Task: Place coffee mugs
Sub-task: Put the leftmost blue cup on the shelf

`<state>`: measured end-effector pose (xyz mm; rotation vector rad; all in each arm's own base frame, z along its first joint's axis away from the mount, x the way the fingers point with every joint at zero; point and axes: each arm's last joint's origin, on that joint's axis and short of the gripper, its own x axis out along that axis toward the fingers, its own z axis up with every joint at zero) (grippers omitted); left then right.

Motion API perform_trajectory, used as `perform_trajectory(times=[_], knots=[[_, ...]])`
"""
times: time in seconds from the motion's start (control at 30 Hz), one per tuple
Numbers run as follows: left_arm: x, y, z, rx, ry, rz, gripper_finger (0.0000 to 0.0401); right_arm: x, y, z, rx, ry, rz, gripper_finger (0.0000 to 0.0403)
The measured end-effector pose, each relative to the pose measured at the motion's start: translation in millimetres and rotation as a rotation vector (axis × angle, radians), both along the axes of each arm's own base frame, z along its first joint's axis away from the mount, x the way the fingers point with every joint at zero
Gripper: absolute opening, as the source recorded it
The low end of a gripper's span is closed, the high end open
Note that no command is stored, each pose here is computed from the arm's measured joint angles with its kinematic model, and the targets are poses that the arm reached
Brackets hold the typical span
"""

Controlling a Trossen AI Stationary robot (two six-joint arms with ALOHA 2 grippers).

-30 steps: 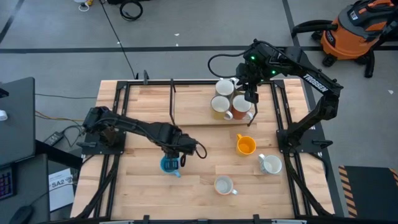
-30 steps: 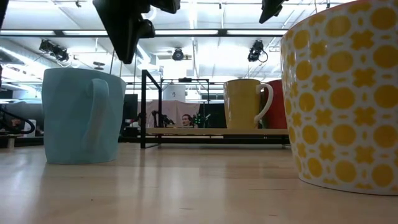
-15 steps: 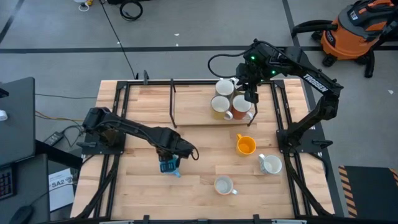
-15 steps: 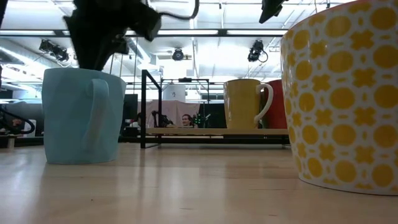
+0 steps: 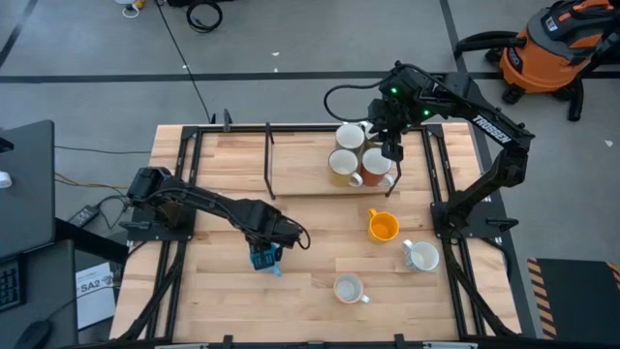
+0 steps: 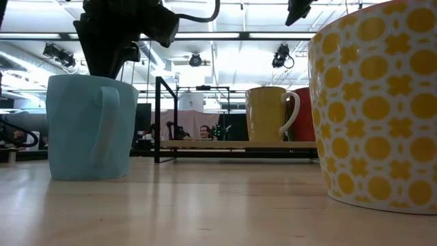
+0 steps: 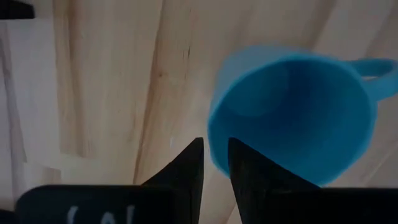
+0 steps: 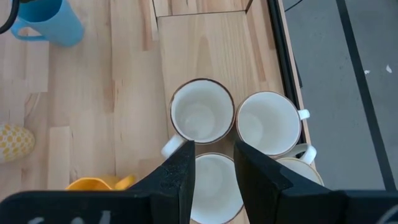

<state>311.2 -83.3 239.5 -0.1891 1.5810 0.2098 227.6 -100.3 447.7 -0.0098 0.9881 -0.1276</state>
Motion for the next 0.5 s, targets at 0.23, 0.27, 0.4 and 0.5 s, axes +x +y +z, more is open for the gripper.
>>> perform_trajectory(times=[0.23, 0.27, 0.4, 0.5], knots=[[4.0, -0.5, -4.8, 0.013, -0.006, -0.003, 0.0080, -0.5, 0.2, -0.3, 0.003, 0.006, 0.000, 0.0117], [5.2, -0.8, -5.7, 0.011, -0.012, -0.003, 0.0080, -0.5, 0.2, -0.3, 0.003, 0.006, 0.000, 0.0117], [7.8, -0.8, -6.8, 0.021, -0.034, -0.003, 0.0080, -0.7, 0.4, -0.5, 0.004, 0.009, 0.000, 0.0117], [8.6, -0.3, -7.9, 0.036, -0.036, -0.003, 0.0080, -0.8, 0.5, -0.6, 0.005, 0.010, 0.000, 0.0117]])
